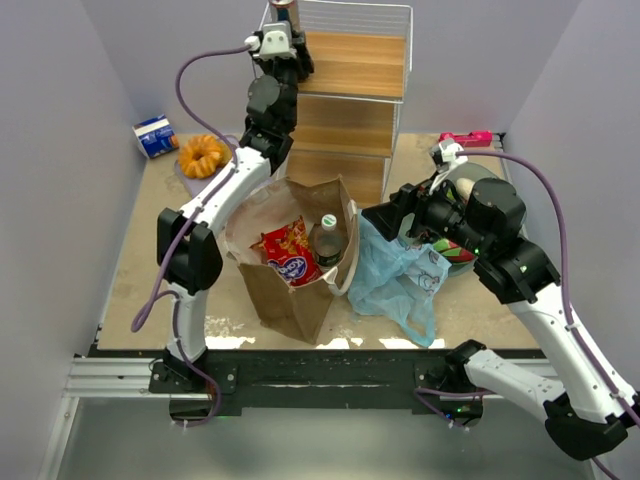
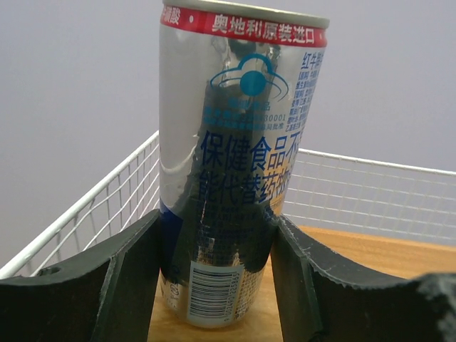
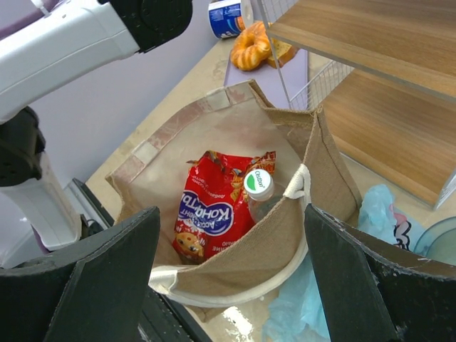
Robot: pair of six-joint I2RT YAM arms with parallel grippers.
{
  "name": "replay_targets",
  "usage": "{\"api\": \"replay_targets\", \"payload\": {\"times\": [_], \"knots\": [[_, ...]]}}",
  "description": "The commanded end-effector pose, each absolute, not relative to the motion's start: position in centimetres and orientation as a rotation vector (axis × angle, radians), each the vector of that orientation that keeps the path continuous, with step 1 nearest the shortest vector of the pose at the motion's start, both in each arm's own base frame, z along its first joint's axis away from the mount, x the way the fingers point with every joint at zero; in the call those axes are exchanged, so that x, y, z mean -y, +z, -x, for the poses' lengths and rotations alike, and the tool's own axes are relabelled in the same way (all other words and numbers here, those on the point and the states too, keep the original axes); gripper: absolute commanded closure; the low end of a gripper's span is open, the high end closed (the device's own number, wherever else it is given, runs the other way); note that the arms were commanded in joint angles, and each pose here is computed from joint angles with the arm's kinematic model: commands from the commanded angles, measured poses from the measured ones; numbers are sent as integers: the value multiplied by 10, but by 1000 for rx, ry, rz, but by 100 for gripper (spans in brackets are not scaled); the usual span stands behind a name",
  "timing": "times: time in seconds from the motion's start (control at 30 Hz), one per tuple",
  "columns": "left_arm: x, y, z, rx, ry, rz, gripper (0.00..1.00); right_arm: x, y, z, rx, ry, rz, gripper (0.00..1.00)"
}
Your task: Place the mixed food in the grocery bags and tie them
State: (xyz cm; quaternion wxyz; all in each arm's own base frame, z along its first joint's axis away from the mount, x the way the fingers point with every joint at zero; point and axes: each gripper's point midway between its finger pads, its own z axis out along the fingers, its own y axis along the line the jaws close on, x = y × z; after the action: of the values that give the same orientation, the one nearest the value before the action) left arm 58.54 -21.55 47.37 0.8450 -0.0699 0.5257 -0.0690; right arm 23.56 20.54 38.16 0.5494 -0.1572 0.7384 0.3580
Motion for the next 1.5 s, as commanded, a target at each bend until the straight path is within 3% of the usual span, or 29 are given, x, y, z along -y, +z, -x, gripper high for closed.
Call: {"api": "replay_targets", "payload": {"times": [0.0, 0.17, 0.7, 1.47], "knots": [[220, 423, -586, -1192, -90, 61, 89, -204, 392, -234, -1717, 847, 383, 14], [235, 450, -563, -1120, -135, -25, 100, -201, 389, -234, -1725, 830, 370, 14], [245, 522, -493, -881, -268, -130, 100, -198, 383, -239, -1747, 793, 364, 14], [233, 582, -437, -720, -367, -150, 100, -194, 378, -242, -1768, 756, 361, 14]]}}
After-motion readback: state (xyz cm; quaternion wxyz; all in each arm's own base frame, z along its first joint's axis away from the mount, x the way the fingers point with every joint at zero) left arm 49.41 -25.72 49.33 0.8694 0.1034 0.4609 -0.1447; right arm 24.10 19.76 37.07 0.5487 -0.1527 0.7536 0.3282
